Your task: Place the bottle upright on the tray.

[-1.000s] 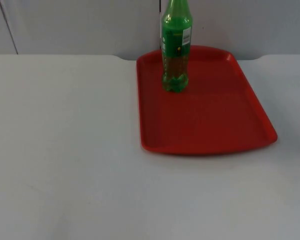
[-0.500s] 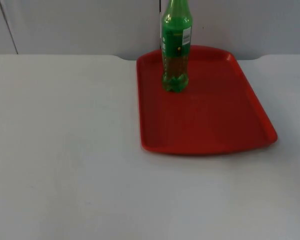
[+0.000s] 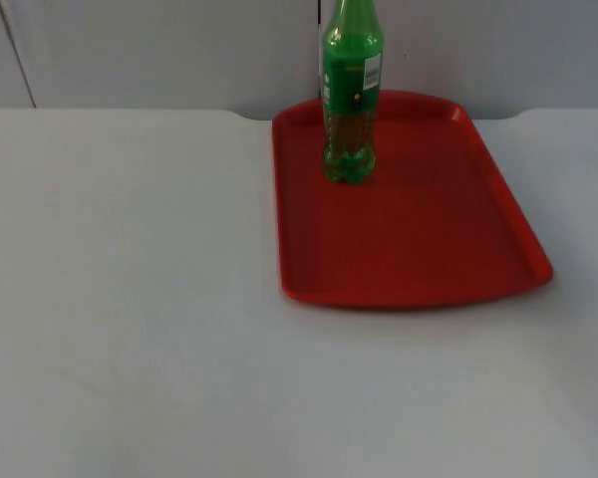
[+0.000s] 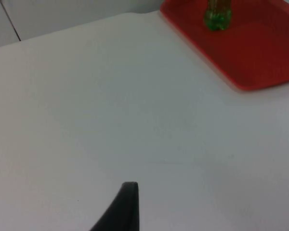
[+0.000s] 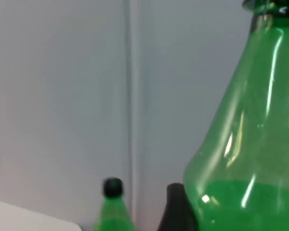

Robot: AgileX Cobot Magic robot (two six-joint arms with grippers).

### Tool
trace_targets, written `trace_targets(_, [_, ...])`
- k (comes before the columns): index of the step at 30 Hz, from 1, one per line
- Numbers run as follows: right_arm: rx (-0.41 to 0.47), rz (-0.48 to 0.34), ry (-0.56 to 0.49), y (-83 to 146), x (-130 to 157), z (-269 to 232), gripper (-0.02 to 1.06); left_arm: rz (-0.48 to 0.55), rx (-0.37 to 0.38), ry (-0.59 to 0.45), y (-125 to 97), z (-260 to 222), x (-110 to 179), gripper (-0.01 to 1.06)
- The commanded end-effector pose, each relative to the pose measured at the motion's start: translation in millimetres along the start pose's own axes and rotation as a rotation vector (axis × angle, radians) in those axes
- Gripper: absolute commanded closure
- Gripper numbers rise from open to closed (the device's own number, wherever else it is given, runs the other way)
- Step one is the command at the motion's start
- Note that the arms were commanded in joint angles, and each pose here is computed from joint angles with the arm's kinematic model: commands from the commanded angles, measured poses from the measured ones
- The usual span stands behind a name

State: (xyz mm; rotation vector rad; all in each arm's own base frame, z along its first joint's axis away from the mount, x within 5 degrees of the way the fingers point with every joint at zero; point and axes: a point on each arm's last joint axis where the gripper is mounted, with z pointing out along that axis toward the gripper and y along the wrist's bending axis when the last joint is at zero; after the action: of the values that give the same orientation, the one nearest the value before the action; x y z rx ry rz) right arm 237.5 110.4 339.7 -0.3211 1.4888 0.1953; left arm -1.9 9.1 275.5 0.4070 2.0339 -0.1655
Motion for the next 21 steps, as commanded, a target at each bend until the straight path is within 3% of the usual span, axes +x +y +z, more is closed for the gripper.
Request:
trace_targets(1, [-0.060, -0.026, -0.078, 7.7, -0.1, 10.5, 1.05, -0.002, 0.001, -0.010, -0.1, 0.8, 0.3, 0.00])
trace_targets(6, [-0.141, 0.021, -0.125, 20.7, 20.3, 31.6, 1.05, -0.002, 0.001, -0.010, -0.1, 0.8, 0.3, 0.00])
trace_targets(9, [-0.198, -0.046, -0.137, 29.3, 34.6, 41.6, 1.05, -0.002, 0.001, -0.010, -0.1, 0.8, 0.3, 0.00])
trace_targets(11, [-0.257, -0.143, -0.131, 38.0, 53.6, 54.1, 1.05, -0.002, 0.001, -0.010, -0.1, 0.8, 0.3, 0.00])
trace_targets(15, [-0.273, -0.092, -0.124, 43.7, 77.6, 68.2, 1.05, -0.002, 0.001, -0.010, -0.1, 0.8, 0.3, 0.00])
trace_targets(21, [-0.283, -0.045, -0.278, 51.5, 109.6, 82.5, 1.05, -0.002, 0.001, -0.010, -0.1, 0.8, 0.3, 0.00])
